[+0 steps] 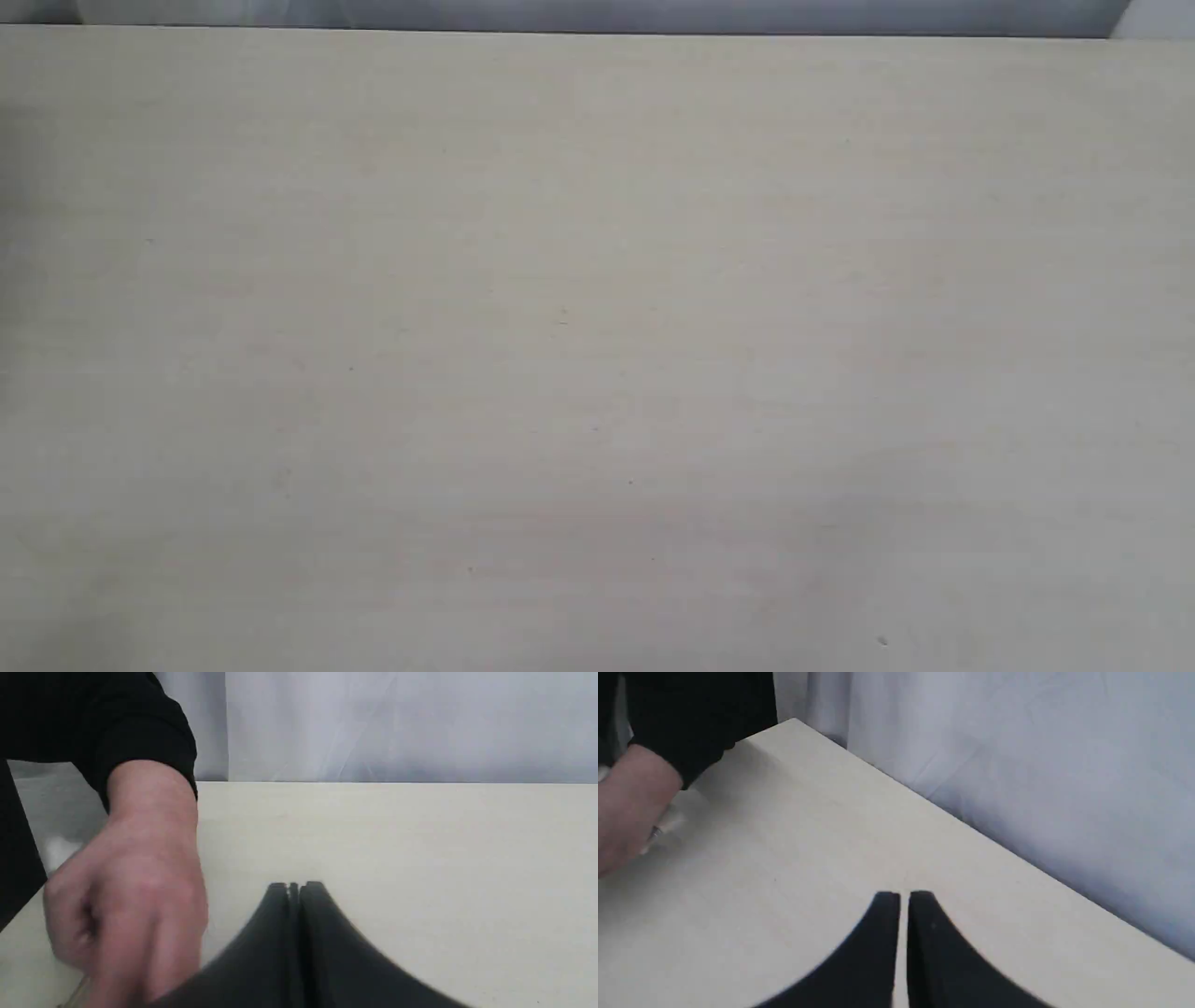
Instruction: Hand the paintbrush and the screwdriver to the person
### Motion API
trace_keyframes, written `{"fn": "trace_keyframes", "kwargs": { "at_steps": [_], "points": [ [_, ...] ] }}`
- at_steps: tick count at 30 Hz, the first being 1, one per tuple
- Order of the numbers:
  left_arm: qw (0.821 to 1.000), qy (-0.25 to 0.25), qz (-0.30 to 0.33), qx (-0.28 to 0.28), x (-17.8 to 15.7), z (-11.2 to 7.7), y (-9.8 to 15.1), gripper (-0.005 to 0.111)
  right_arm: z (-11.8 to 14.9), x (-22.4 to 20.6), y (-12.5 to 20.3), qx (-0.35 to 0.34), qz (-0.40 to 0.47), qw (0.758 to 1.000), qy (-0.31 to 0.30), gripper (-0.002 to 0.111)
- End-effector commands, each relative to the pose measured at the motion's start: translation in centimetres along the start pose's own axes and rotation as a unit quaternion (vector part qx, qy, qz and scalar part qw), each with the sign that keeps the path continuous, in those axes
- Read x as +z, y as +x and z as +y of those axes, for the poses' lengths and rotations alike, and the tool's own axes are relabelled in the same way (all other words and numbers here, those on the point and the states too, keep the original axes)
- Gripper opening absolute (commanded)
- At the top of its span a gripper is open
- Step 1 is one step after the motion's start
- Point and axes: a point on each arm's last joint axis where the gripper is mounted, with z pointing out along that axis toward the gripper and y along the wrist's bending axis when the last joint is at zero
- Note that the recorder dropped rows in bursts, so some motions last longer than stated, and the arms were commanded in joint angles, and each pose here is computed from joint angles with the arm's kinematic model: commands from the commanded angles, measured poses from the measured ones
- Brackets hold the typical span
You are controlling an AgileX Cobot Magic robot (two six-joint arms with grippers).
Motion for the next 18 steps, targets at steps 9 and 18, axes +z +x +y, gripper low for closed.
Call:
{"fn": "trace_keyframes", "kwargs": {
  "at_steps": [9,18],
  "points": [
    [1.000,0.004,-0.005,-0.003,0.0,0.0,0.0,0.000,-3.8,-12.3,9.6,0.030,-0.083,0.996,0.015,0.004],
    [1.000,0.003,-0.006,-0.002,0.0,0.0,-0.1,0.000,-6.8,-18.1,12.3,0.090,-0.157,0.979,0.090,0.004]
  ]
}}
